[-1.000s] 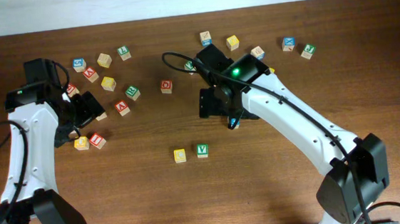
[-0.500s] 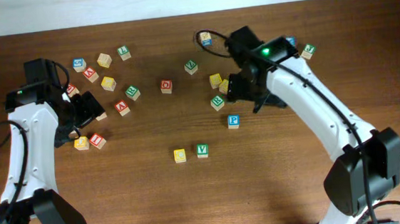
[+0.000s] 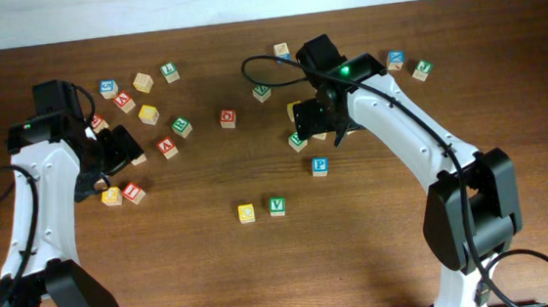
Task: Spell out CVPR
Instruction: 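Move the right gripper to the blue P block and grasp it, then carry the P block and set it right of the V block, then move the right gripper to the green R block and grasp it, then carry the R block and set it right of the P block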
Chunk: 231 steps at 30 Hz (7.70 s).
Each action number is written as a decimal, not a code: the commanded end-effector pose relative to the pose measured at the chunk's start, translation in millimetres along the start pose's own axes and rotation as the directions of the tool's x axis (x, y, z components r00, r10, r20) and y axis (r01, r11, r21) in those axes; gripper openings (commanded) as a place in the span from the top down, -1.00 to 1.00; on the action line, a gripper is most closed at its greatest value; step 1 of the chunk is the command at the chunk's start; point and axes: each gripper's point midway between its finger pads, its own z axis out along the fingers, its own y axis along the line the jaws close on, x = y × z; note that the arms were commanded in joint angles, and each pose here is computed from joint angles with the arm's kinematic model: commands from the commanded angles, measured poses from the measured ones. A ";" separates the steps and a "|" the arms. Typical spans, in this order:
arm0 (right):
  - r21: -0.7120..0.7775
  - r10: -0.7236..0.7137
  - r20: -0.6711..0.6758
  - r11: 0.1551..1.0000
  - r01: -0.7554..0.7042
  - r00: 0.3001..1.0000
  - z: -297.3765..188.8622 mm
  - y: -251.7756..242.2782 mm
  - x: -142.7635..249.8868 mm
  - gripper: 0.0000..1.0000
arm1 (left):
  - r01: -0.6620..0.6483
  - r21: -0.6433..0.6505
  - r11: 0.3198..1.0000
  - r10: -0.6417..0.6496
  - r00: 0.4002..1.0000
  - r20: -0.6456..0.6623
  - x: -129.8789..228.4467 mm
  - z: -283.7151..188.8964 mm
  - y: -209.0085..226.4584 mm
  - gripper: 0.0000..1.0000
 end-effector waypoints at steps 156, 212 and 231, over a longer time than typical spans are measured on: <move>-0.137 -0.286 0.129 0.943 0.303 0.950 93.6 74.5 3.6 0.18 | -0.014 0.004 1.000 0.014 1.000 0.024 -4.3 -7.0 -0.4 -0.98; -0.009 0.089 -0.225 0.996 -0.094 0.970 61.3 0.9 141.7 0.37 | -0.014 0.004 1.000 0.014 1.000 0.024 -4.3 -7.0 -0.4 -0.98; -0.043 0.029 -0.183 0.998 -0.038 0.983 32.6 11.1 109.4 0.14 | -0.014 0.004 1.000 0.014 1.000 0.024 -4.3 -7.0 -0.4 -0.98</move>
